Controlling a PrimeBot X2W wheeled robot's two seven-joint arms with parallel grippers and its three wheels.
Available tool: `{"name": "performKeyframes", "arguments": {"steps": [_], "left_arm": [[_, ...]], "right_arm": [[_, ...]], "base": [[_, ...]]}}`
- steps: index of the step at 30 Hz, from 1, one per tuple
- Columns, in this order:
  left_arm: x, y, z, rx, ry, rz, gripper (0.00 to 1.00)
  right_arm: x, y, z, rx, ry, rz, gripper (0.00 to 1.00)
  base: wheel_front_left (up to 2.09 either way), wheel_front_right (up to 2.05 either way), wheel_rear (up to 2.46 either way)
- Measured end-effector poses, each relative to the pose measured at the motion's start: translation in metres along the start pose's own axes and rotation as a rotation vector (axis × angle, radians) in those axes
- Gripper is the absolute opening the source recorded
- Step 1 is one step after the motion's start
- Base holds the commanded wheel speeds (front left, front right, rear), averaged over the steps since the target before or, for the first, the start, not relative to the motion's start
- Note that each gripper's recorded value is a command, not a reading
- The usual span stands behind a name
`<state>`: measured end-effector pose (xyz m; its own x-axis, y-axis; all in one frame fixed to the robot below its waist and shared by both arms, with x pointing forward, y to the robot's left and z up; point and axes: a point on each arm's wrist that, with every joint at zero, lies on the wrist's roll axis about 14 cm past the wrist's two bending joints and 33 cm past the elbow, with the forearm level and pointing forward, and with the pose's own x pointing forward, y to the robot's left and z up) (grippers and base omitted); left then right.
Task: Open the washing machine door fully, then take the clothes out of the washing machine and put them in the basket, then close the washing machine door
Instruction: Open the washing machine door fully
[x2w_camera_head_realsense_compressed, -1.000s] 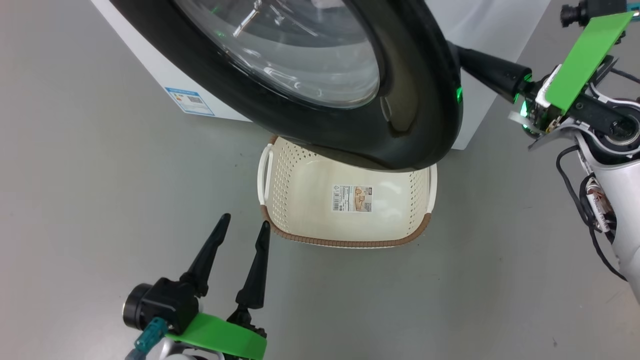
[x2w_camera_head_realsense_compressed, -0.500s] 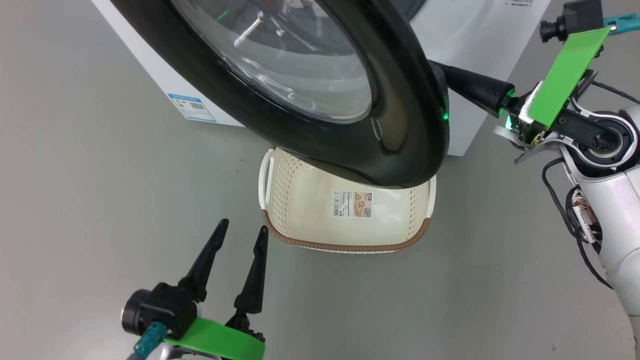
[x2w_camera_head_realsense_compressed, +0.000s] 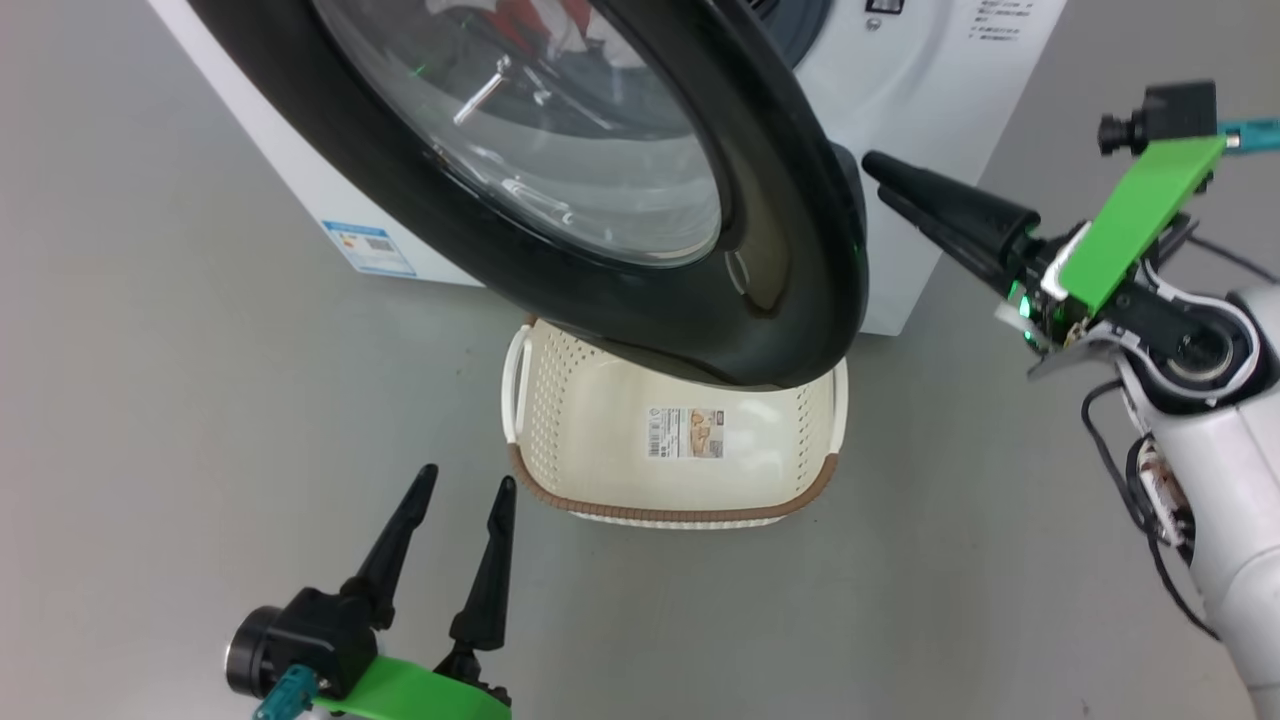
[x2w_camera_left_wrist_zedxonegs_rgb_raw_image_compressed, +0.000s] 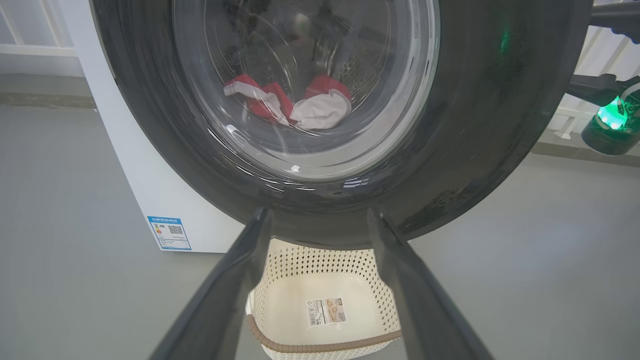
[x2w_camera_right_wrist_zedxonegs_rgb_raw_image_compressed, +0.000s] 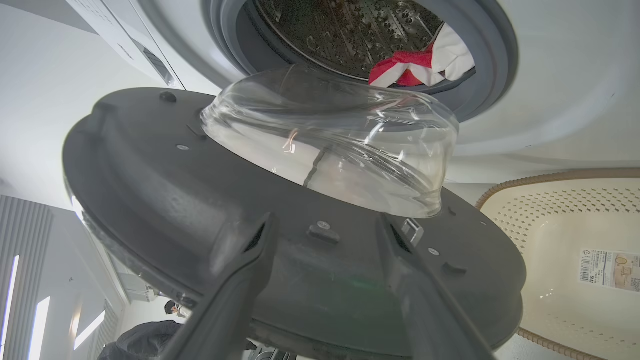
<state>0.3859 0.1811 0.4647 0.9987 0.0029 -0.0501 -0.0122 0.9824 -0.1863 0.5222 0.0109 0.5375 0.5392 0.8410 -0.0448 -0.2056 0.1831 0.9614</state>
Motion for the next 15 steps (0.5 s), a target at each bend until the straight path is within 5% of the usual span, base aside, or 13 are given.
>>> {"name": "performKeyframes", "arguments": {"steps": [15], "left_arm": [[0.002,-0.002,0.003,0.002,-0.013,-0.019,1.00]], "right_arm": [[-0.062,-0.055,-0.017,0.087,-0.130,-0.160,1.00]], "base": [[0.00,0.00,0.00]]}}
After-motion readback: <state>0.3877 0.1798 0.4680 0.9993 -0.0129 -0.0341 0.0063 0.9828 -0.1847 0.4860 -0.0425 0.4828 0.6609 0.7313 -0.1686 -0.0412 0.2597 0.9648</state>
